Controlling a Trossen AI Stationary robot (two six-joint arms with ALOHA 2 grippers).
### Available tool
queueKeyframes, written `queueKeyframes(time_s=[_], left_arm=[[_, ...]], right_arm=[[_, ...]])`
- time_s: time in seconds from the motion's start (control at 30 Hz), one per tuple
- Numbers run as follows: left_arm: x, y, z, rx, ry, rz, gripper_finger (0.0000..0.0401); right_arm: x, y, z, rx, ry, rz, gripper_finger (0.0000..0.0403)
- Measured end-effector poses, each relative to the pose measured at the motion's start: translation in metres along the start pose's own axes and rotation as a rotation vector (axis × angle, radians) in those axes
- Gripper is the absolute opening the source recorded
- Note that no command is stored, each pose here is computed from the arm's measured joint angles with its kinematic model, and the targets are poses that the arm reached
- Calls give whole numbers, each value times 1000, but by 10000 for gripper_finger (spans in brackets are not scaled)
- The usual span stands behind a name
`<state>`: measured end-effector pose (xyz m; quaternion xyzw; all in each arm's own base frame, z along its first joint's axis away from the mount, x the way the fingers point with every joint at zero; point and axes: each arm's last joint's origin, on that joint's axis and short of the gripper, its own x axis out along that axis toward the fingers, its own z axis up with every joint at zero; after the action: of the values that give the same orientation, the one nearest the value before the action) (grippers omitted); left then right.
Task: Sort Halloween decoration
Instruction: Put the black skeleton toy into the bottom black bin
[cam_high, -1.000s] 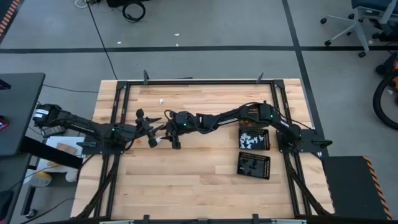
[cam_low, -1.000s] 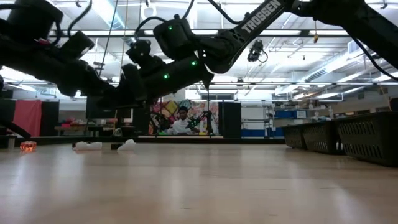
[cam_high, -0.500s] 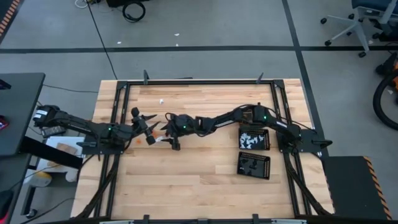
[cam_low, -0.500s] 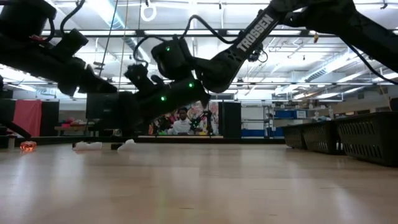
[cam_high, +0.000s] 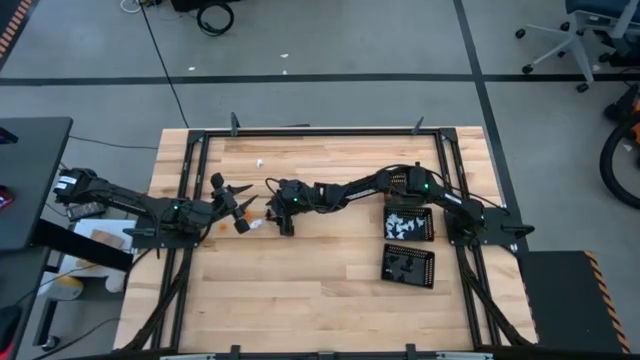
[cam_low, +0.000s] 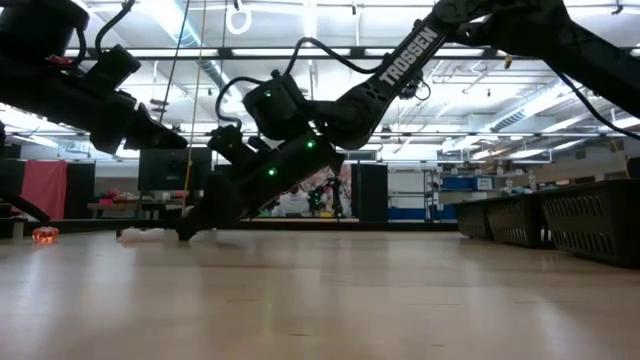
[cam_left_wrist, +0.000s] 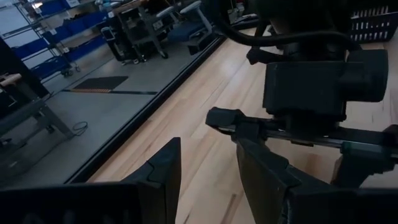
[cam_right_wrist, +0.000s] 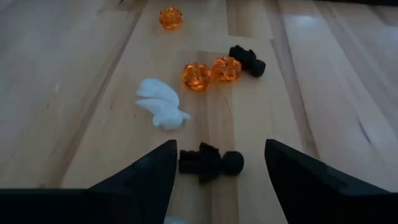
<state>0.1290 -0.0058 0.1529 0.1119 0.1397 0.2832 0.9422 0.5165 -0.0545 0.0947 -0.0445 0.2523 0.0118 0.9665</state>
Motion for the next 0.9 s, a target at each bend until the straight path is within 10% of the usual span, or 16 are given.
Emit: queueKeyframes(time_s=[0.9], left_arm=[[0,0,-1,5,8,0,141]], right_arm=[[-5,-2,0,46,58,19,114]])
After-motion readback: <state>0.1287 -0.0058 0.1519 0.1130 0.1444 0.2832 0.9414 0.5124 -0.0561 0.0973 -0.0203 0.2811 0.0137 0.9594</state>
